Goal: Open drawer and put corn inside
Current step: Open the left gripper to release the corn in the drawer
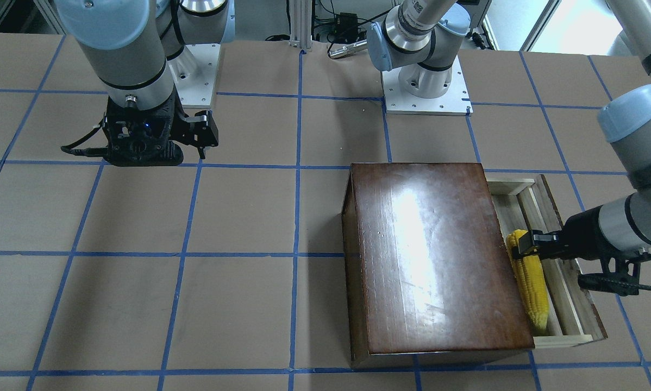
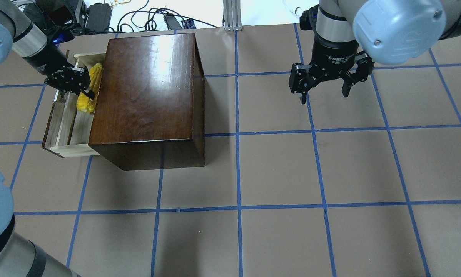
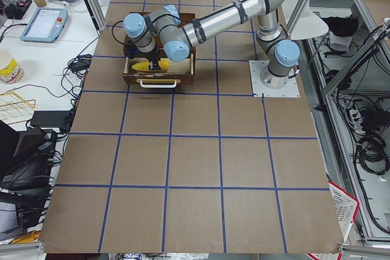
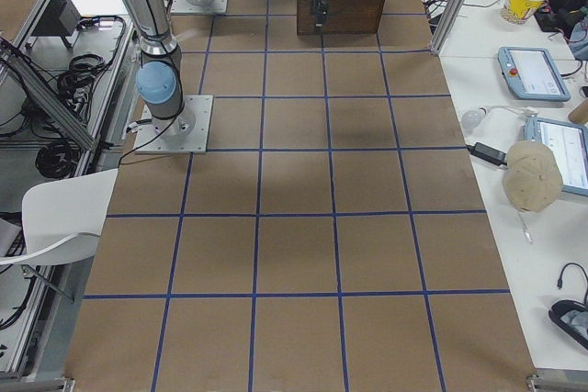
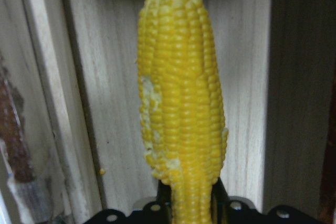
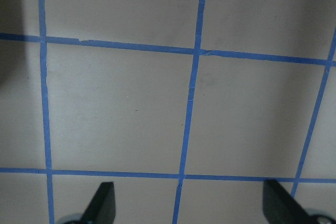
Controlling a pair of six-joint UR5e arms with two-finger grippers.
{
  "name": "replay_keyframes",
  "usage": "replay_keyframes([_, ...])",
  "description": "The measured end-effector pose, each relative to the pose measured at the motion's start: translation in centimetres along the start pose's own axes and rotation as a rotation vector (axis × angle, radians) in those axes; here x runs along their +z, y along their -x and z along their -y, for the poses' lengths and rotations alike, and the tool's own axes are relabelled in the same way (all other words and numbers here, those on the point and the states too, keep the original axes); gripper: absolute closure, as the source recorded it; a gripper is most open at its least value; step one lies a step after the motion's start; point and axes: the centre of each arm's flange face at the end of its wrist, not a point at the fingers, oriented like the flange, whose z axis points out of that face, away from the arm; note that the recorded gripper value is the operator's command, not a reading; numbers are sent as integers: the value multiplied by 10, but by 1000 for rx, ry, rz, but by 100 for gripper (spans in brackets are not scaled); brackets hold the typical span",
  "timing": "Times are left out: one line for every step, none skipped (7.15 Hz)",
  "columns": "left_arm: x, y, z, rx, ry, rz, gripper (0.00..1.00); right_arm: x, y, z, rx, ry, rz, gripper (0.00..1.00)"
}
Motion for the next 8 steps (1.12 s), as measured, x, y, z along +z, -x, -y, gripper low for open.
replay_keyframes([-2,0,0,-1,-2,2,0,0,0,0,0,0,0,0])
replay_keyframes([-5,-1,-1,-1,-7,7,0,0,0,0,0,0,0,0])
replay_keyframes([-13,-2,-4,-1,-16,16,0,0,0,0,0,0,0,0])
replay_keyframes([-20,-3,-6,-1,-24,25,0,0,0,0,0,0,0,0])
replay_keyframes([-30,-4,-9,0,-31,44,0,0,0,0,0,0,0,0])
replay_keyframes([-42,-6,-12,4,-36,80,0,0,0,0,0,0,0,0])
replay_keyframes([-57,-11,-17,5,-32,114,0,0,0,0,0,0,0,0])
replay_keyframes([-74,-16,-21,3,-17,143,0,0,0,0,0,0,0,0])
